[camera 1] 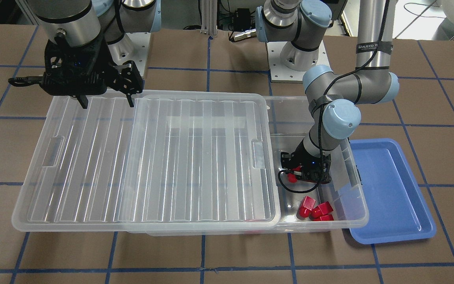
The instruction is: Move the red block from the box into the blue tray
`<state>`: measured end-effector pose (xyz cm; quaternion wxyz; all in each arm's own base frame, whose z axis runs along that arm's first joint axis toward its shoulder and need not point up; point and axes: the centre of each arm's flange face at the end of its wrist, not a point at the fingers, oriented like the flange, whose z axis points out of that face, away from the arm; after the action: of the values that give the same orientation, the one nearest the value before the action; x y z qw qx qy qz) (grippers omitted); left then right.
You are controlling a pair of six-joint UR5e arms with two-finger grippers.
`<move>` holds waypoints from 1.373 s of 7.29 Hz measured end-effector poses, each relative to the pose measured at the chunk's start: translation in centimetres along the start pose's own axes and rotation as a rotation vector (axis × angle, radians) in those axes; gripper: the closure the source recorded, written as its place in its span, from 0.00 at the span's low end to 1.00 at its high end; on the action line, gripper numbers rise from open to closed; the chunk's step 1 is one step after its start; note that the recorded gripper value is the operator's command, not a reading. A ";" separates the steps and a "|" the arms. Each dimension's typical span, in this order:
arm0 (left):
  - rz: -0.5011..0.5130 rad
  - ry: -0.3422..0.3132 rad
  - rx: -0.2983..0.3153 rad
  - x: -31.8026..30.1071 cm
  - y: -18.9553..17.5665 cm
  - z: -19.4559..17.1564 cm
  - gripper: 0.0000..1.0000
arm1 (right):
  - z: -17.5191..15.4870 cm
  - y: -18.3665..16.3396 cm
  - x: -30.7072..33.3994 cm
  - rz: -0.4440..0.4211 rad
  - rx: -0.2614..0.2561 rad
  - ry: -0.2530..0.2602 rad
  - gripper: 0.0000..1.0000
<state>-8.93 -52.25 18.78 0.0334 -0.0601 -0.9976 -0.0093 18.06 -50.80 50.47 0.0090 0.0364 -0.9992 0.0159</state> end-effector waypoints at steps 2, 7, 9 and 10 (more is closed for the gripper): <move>0.003 -0.007 0.022 0.2 0.0 -1.8 0.75 | 0.0 0.0 0.1 0.001 -0.001 0.001 0.00; -0.003 -0.007 -0.025 0.3 -0.6 -17.3 0.75 | 0.1 0.0 0.2 0.003 -0.006 0.003 0.00; -0.036 -0.044 -0.013 -2.8 -1.1 -22.4 0.75 | 0.2 -0.6 2.9 0.033 -0.007 0.004 0.00; -0.048 -0.054 -0.012 -5.8 -1.1 -23.1 0.75 | 0.4 -1.2 6.9 0.058 -0.016 0.005 0.00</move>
<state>-1.75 -54.54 41.44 0.0060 -0.0367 -0.9992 -0.0145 11.24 -52.55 50.29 0.0111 0.0071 -0.9999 0.0083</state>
